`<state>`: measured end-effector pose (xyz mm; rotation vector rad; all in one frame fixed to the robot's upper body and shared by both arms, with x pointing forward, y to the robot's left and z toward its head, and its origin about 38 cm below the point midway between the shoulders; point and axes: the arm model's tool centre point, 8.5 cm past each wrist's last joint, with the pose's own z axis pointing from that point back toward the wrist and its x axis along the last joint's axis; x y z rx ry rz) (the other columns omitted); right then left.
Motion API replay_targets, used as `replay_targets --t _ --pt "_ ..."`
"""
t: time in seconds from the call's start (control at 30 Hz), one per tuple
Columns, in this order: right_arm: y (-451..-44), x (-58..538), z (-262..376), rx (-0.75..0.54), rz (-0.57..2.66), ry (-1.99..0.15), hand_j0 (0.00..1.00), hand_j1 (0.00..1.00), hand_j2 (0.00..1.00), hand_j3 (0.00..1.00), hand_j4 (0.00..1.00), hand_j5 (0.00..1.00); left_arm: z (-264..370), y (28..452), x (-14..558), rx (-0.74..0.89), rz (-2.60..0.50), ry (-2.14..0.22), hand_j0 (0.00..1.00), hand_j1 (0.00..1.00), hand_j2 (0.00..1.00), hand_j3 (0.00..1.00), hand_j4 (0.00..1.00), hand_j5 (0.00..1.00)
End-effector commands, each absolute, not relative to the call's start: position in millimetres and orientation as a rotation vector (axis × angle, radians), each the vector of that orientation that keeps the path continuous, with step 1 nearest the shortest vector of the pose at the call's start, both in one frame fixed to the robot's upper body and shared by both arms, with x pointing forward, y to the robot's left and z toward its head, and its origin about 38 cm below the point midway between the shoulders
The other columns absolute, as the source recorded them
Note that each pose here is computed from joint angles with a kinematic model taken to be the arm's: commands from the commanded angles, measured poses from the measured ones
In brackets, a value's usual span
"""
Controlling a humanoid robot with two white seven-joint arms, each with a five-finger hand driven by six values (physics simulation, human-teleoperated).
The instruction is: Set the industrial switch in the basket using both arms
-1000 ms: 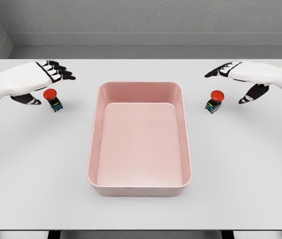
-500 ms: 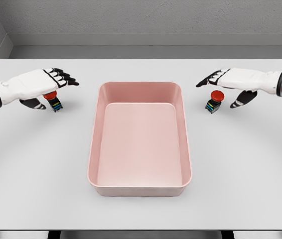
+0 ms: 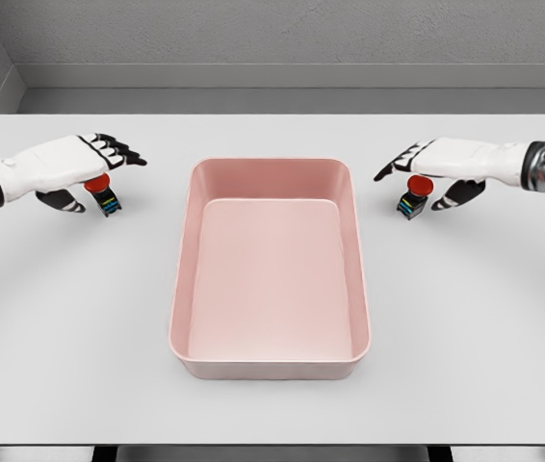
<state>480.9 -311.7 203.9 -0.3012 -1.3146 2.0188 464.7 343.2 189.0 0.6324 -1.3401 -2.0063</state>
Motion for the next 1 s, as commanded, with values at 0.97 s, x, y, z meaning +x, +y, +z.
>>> replay_targets --t 0.97 --pt "-315 496 187 -0.332 2.003 -1.242 0.86 0.86 0.86 0.86 0.86 0.86 176 349 476 0.675 -2.026 -1.25 1.0 1.0 1.0 1.0 1.0 1.0"
